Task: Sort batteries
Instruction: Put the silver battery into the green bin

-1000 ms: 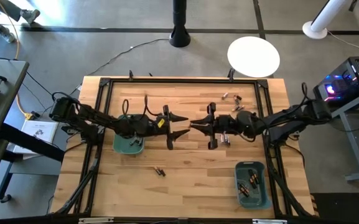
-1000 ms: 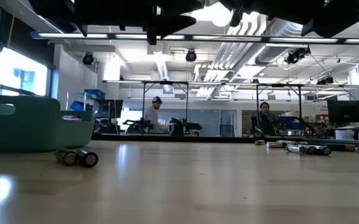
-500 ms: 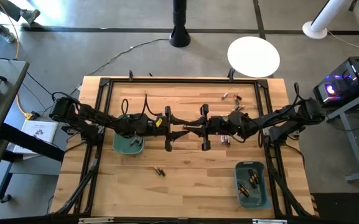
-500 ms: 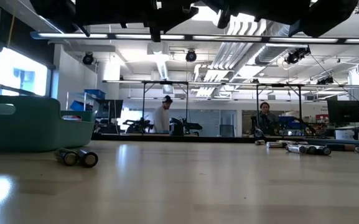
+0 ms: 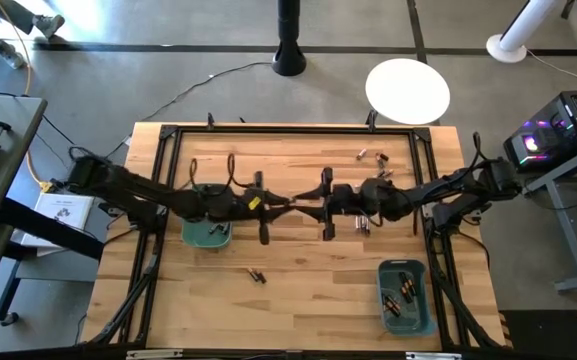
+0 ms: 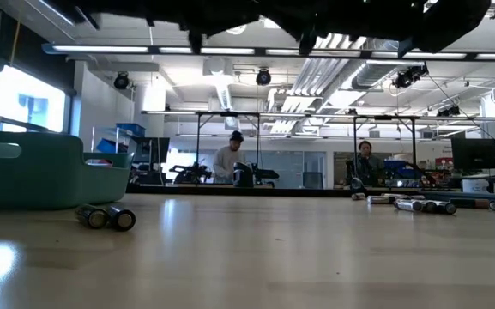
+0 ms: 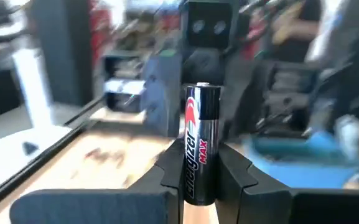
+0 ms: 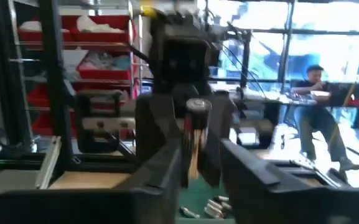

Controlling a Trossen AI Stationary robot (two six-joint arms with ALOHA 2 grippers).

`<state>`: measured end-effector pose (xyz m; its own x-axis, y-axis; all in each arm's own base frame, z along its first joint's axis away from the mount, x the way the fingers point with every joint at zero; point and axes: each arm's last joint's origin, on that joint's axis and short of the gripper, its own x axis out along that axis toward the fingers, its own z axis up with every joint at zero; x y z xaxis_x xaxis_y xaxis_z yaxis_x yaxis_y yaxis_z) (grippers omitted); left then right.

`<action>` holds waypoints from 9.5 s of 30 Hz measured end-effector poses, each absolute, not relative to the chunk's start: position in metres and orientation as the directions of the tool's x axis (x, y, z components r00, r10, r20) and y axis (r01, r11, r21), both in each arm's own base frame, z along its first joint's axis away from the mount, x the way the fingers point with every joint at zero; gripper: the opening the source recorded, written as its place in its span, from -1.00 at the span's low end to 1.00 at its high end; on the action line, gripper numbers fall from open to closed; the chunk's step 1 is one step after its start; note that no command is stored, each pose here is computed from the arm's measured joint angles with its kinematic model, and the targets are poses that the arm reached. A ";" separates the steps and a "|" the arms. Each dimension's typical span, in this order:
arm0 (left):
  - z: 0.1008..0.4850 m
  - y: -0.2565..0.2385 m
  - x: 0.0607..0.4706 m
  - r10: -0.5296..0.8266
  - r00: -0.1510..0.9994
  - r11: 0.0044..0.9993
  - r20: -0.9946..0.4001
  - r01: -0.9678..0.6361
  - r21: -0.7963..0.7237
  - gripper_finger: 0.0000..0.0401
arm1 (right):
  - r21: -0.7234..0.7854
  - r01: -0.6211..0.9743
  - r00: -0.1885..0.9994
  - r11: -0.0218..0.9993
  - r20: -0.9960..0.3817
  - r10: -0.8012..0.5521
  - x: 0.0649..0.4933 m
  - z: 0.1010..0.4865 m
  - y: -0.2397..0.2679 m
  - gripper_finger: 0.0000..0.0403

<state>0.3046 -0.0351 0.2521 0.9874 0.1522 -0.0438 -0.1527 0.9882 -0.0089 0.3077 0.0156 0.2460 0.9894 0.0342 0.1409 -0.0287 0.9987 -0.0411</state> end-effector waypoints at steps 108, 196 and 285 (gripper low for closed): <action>0.245 -0.020 0.270 0.319 0.780 0.947 -0.538 -0.281 0.154 -0.28 | -0.266 0.255 -0.463 0.930 -0.878 -0.125 0.168 0.147 -0.009 -0.14; 0.228 -0.026 0.273 0.243 0.780 0.970 -0.577 -0.189 0.154 -0.28 | -0.082 0.069 0.153 0.994 -0.984 -0.091 0.253 0.169 -0.038 -0.90; 0.171 -0.013 0.201 0.086 0.011 0.840 -0.996 -0.538 0.066 -0.75 | 0.133 0.103 0.952 0.986 -0.300 -0.059 0.302 0.189 -0.003 -0.03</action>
